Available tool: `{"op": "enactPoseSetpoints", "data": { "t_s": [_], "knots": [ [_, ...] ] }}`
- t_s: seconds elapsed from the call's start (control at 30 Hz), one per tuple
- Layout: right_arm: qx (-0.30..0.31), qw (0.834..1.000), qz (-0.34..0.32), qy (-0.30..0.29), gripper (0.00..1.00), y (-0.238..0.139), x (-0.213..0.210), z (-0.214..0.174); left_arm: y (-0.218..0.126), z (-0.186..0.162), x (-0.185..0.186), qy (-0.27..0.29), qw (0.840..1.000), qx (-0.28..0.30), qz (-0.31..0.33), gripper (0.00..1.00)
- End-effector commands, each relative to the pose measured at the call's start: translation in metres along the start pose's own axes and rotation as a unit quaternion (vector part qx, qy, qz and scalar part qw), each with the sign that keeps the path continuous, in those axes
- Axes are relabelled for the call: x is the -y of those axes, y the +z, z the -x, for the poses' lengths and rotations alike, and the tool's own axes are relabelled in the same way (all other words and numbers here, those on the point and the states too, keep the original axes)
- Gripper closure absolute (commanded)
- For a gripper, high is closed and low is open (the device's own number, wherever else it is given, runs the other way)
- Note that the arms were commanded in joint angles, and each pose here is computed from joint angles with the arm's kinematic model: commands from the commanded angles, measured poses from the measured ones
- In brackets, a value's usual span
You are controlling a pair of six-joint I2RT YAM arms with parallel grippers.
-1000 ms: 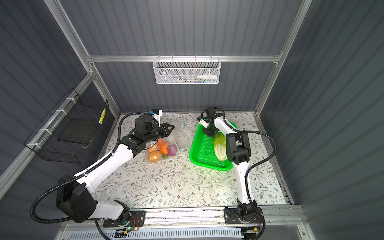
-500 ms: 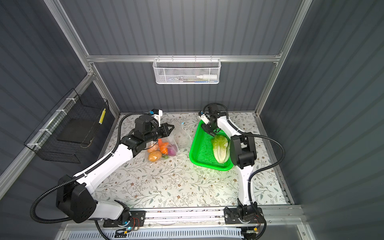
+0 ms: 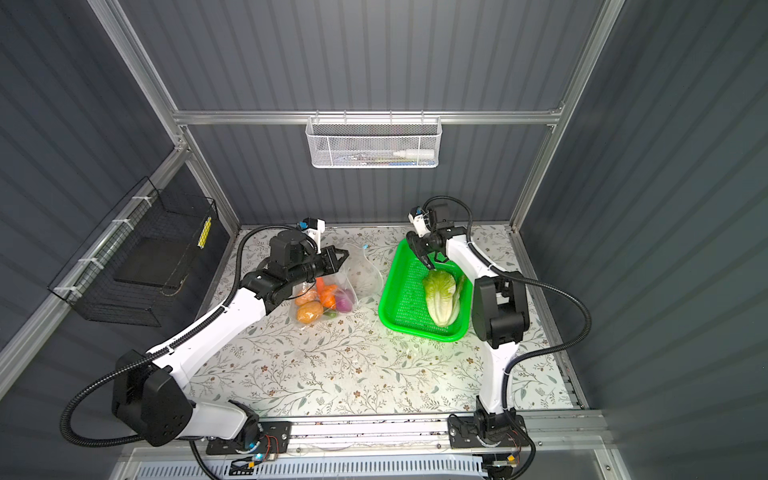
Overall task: Place the food in the zip-top bag and seal the zipper
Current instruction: 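Lift the eggplant and carry it toward the bag opening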
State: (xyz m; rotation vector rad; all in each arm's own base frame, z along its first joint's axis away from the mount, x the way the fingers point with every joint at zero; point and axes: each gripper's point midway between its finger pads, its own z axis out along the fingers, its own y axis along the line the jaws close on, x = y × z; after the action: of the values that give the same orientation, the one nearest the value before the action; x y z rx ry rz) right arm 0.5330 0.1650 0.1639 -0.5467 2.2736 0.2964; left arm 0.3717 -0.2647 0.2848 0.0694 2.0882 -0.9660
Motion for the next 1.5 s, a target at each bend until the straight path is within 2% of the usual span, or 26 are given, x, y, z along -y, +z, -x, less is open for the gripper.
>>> {"op": "enactPoseSetpoints", "data": {
  "t_s": [0.0, 0.13, 0.33, 0.57, 0.8, 1.07, 1.37, 1.47],
  "knots": [
    [0.092, 0.995, -0.008, 0.038, 0.73, -0.031, 0.001, 0.048, -0.007, 0.007, 0.009, 0.005, 1.000, 0.011, -0.007, 1.00],
    [0.144, 0.988, -0.010, 0.057, 0.73, -0.064, -0.003, 0.069, -0.006, 0.007, 0.008, 0.006, 1.000, 0.010, -0.005, 1.00],
    [0.216, 0.971, 0.027, 0.097, 0.72, -0.115, -0.029, 0.086, -0.002, 0.007, 0.007, 0.002, 1.000, 0.012, -0.007, 1.00],
    [0.289, 0.946, 0.092, 0.113, 0.72, -0.164, -0.097, 0.091, 0.000, 0.010, 0.011, 0.001, 1.000, 0.012, -0.015, 1.00],
    [0.349, 0.916, 0.154, 0.123, 0.73, -0.191, -0.159, 0.095, 0.000, 0.006, 0.010, -0.009, 1.000, 0.004, -0.016, 1.00],
    [0.396, 0.887, 0.185, 0.146, 0.74, -0.189, -0.189, 0.082, -0.002, 0.004, 0.010, -0.017, 1.000, -0.002, -0.013, 1.00],
    [0.373, 0.887, 0.216, 0.168, 0.74, -0.155, -0.205, 0.045, 0.001, 0.005, 0.008, -0.036, 0.999, -0.003, -0.006, 1.00],
    [0.354, 0.891, 0.227, 0.170, 0.74, -0.142, -0.212, 0.034, 0.000, 0.006, 0.008, -0.040, 0.999, 0.001, -0.004, 1.00]
  ]
}}
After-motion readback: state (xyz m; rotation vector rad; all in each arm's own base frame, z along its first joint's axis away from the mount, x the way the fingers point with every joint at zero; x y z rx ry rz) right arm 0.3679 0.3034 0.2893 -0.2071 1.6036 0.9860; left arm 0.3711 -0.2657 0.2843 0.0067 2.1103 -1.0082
